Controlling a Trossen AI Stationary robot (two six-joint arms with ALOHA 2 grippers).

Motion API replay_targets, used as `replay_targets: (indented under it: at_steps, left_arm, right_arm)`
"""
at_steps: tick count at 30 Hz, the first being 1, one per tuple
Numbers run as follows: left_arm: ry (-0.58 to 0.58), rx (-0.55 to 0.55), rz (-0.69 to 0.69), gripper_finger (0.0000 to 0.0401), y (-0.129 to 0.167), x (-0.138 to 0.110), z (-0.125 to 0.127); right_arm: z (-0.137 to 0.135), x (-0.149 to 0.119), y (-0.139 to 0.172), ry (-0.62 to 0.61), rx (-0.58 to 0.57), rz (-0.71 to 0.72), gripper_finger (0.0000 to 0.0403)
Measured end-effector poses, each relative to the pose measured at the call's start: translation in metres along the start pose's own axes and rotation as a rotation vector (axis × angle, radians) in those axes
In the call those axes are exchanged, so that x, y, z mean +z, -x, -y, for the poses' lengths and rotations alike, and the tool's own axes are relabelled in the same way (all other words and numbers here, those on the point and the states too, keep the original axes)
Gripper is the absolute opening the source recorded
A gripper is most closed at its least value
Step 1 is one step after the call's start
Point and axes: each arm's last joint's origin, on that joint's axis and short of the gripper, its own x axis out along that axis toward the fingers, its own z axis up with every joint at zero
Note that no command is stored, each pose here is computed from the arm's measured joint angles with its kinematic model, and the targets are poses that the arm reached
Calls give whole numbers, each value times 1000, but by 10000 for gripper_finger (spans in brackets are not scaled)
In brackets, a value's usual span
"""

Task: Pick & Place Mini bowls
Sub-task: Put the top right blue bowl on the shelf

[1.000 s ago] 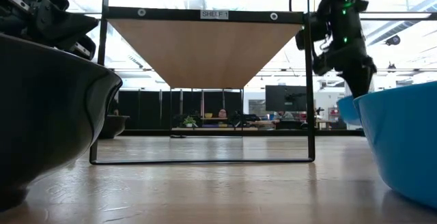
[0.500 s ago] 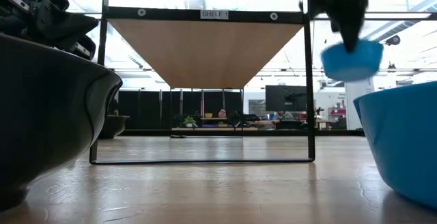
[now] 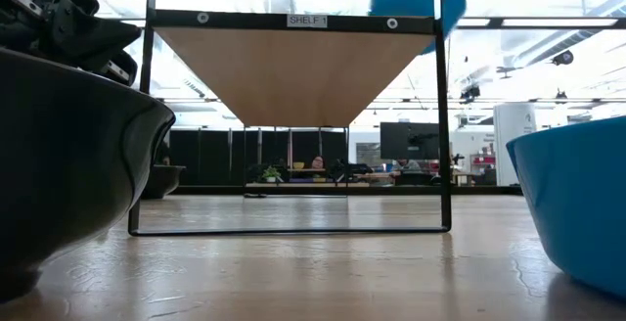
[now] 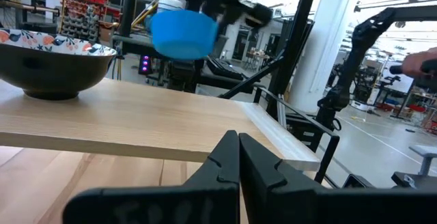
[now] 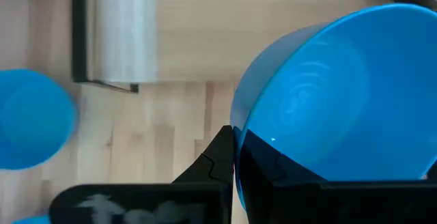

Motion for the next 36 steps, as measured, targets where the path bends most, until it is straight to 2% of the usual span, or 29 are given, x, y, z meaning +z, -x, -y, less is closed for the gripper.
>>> replay_targets:
  at_steps: [8, 13, 17, 19, 24, 36]
  left_arm:
    - [0, 0, 0, 0, 0, 0, 0]
    - [0, 0, 0, 0, 0, 0, 0]
    - [0, 0, 0, 0, 0, 0, 0]
    - [0, 0, 0, 0, 0, 0, 0]
    - [1, 2, -7, 0, 0, -1, 0]
    - [3, 4, -16, 0, -1, -1, 0]
  right_arm:
    - [-22, 56, -40, 61, -58, -49, 8]
    - [-27, 77, -56, 61, -79, -188, 8]
    - [-31, 94, -63, 57, -78, -174, 8]
    - [-34, 97, -70, 53, -62, -145, 8]
    - [-35, 94, -78, 4, -52, -181, 8]
    - [-38, 96, -80, 83, -42, -153, 8]
